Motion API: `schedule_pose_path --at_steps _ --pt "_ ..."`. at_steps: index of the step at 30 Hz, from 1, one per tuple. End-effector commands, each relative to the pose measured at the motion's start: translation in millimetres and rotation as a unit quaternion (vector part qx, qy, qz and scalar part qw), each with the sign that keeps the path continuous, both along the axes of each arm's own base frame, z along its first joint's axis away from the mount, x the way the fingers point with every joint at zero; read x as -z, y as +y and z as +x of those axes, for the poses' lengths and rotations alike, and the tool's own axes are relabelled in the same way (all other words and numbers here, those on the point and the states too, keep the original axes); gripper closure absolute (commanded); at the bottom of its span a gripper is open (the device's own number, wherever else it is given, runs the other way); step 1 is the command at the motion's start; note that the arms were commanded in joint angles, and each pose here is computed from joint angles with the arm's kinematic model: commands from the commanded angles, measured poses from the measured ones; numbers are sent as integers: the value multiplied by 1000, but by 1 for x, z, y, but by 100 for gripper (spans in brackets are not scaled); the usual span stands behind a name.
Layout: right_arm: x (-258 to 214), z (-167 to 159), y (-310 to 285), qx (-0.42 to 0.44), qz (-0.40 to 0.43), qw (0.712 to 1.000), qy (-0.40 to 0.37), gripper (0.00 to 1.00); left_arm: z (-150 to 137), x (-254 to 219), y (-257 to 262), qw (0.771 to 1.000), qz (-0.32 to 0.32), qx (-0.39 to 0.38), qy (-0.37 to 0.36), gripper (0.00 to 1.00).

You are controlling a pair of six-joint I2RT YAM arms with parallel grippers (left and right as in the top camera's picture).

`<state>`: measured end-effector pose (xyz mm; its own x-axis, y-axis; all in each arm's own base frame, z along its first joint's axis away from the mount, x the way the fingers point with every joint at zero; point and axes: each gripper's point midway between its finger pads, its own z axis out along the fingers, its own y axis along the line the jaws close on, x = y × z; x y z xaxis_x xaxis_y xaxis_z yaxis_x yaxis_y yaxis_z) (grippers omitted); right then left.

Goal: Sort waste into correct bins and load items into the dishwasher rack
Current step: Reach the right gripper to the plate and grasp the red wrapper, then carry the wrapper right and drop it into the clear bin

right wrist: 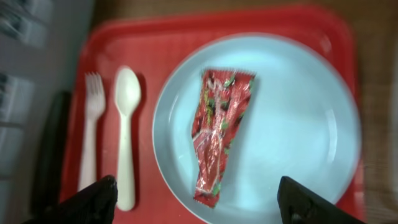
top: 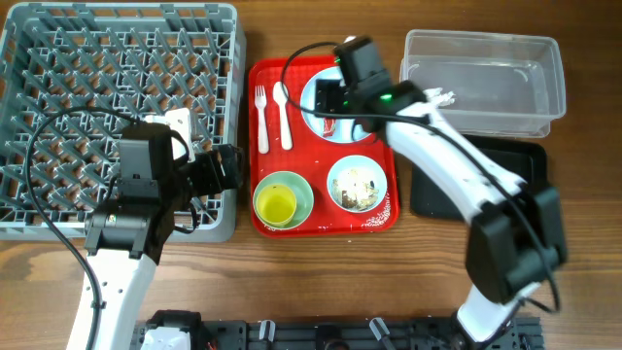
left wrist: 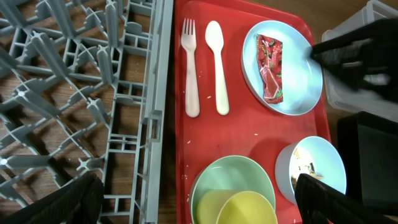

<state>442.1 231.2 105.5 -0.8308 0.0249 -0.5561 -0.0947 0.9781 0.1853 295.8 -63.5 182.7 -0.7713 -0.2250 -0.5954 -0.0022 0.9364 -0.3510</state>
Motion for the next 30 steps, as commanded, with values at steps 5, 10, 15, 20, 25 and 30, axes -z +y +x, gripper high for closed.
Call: schedule_pose_path --at_steps 5,10,15,20,25,30 --pt "92 10 -9 23 -68 997 36 32 2 -7 -4 1000 -8 6 -8 0" --pt "95 8 -9 20 -64 997 45 85 2 -7 -4 1000 -8 6 -8 0" --pt "46 11 -11 21 -48 999 11 96 2 -7 -4 1000 -8 6 -8 0" --pt "-57 19 -70 89 -25 994 -64 96 2 -7 -4 1000 -8 6 -8 0" --pt "-79 22 -171 177 -41 982 -57 96 2 -7 -4 1000 -8 6 -8 0" --pt "-33 29 -220 174 -61 983 -1 12 2 -7 -4 1000 -8 6 -8 0"
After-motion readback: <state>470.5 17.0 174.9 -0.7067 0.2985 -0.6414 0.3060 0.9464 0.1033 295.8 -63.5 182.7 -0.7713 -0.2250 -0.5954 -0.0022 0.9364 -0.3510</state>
